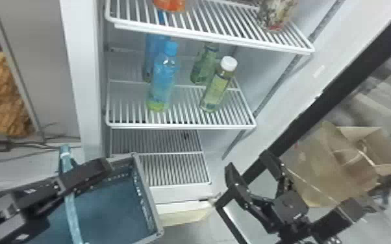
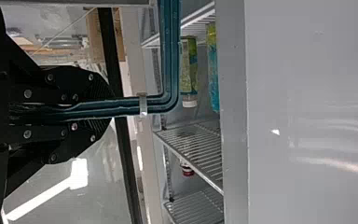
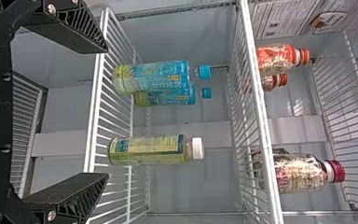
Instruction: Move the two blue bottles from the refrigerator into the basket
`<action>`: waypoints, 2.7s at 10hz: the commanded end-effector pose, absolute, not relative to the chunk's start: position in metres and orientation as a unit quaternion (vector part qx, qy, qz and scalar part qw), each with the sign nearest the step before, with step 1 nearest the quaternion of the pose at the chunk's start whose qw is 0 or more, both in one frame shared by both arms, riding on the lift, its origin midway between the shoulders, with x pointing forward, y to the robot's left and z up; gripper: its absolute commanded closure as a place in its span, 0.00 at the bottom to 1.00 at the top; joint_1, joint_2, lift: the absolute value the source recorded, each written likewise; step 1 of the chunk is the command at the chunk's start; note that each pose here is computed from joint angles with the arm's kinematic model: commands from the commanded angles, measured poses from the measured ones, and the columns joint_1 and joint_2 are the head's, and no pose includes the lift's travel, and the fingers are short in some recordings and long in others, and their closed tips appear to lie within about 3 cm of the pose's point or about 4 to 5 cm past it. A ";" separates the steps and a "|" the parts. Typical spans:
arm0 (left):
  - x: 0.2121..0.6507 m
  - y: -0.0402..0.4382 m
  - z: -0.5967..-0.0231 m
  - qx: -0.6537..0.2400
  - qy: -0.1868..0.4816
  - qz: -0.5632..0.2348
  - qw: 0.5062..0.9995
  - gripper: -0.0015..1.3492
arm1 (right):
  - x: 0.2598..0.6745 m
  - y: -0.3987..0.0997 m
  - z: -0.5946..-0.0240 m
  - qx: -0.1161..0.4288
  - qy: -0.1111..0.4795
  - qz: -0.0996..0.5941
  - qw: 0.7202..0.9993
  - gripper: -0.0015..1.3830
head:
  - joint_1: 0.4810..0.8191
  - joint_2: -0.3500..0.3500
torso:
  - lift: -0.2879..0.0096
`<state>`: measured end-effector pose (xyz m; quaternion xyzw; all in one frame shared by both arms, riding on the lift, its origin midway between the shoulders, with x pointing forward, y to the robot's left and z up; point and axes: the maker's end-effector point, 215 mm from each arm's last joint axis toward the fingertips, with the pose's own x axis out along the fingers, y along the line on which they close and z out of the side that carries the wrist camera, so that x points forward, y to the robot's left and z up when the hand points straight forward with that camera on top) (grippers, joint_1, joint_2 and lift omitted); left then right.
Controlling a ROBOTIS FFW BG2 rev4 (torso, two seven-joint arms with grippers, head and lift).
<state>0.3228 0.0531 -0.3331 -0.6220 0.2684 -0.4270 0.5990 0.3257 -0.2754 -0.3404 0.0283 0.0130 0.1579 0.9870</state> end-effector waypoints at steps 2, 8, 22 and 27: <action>0.323 0.052 -0.332 -0.623 0.268 -0.428 0.598 0.89 | 0.338 -0.267 -0.339 0.012 0.018 0.173 0.985 0.08 | 0.63 0.00 | 0.23; 0.323 0.052 -0.331 -0.624 0.266 -0.428 0.597 0.89 | 0.396 -0.230 -0.343 0.044 0.011 0.223 0.974 0.07 | 0.63 0.06 | 0.23; 0.324 0.050 -0.329 -0.623 0.266 -0.432 0.595 0.89 | 0.517 -0.158 -0.342 0.054 0.004 0.271 0.961 0.07 | 0.63 0.27 | 0.23; 0.326 0.047 -0.327 -0.622 0.266 -0.436 0.593 0.89 | 0.552 -0.139 -0.347 0.053 0.018 0.279 0.959 0.08 | 0.63 0.32 | 0.23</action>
